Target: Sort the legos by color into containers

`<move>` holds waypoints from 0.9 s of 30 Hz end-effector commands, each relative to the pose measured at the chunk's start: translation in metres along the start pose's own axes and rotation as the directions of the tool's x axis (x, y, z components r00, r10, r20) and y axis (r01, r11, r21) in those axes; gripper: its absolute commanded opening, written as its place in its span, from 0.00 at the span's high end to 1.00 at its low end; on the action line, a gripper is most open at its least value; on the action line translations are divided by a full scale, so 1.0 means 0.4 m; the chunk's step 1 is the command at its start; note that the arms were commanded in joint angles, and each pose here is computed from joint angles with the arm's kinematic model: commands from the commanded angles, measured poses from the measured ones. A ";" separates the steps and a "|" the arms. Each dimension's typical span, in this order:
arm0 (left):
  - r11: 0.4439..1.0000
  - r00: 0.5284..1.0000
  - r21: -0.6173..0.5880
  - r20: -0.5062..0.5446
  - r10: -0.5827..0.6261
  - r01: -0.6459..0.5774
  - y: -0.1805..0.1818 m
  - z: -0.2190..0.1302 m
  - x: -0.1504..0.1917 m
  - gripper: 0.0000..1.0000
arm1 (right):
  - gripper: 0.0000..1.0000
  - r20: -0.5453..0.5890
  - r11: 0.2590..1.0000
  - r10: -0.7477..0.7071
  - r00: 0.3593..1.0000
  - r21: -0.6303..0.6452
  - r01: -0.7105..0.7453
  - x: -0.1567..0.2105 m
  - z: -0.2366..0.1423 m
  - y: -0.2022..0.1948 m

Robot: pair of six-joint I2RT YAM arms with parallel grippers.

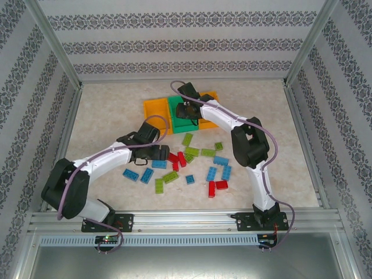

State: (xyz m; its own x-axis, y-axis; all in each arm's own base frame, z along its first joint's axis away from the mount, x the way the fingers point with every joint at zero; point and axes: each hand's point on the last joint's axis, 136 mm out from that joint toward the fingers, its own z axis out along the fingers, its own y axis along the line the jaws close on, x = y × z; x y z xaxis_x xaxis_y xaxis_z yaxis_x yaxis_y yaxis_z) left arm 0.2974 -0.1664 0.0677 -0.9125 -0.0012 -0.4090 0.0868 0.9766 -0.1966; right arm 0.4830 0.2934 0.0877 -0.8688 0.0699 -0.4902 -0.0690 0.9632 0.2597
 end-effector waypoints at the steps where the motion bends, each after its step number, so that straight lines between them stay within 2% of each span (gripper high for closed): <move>1: 0.999 0.998 0.010 -0.041 -0.037 0.038 -0.008 0.010 -0.006 0.13 | 0.52 -0.012 0.999 -0.001 1.000 0.033 0.001 0.003 0.012 -0.022; 5: 0.998 0.996 -0.006 -0.067 -0.063 0.062 0.006 0.029 -0.010 0.18 | 0.43 -0.015 1.000 -0.003 1.000 0.017 0.003 0.009 0.003 -0.015; 11: 0.994 0.992 -0.019 -0.072 -0.104 0.103 0.028 0.041 -0.015 0.21 | 0.34 0.005 1.000 -0.018 1.000 -0.004 0.018 0.004 -0.035 -0.004; 19: 0.992 0.989 -0.045 -0.078 -0.123 0.120 0.044 0.062 -0.028 0.25 | 0.33 0.097 0.997 -0.043 0.994 -0.054 0.049 -0.012 -0.138 0.020; 27: 0.988 0.987 -0.055 -0.063 -0.146 0.143 0.045 0.073 -0.047 0.29 | 0.35 0.134 0.990 -0.105 0.985 0.106 0.091 0.002 -0.171 -0.100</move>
State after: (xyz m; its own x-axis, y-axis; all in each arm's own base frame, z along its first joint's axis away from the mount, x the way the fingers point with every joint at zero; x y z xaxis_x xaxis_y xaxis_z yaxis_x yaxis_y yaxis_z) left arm 0.3188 -0.1589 0.0427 -0.9439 -0.0947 -0.3163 -0.0279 0.9775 -0.2092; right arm 0.4491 0.2584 0.1372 -0.8038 0.0353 -0.5939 -0.1129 0.9711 0.2105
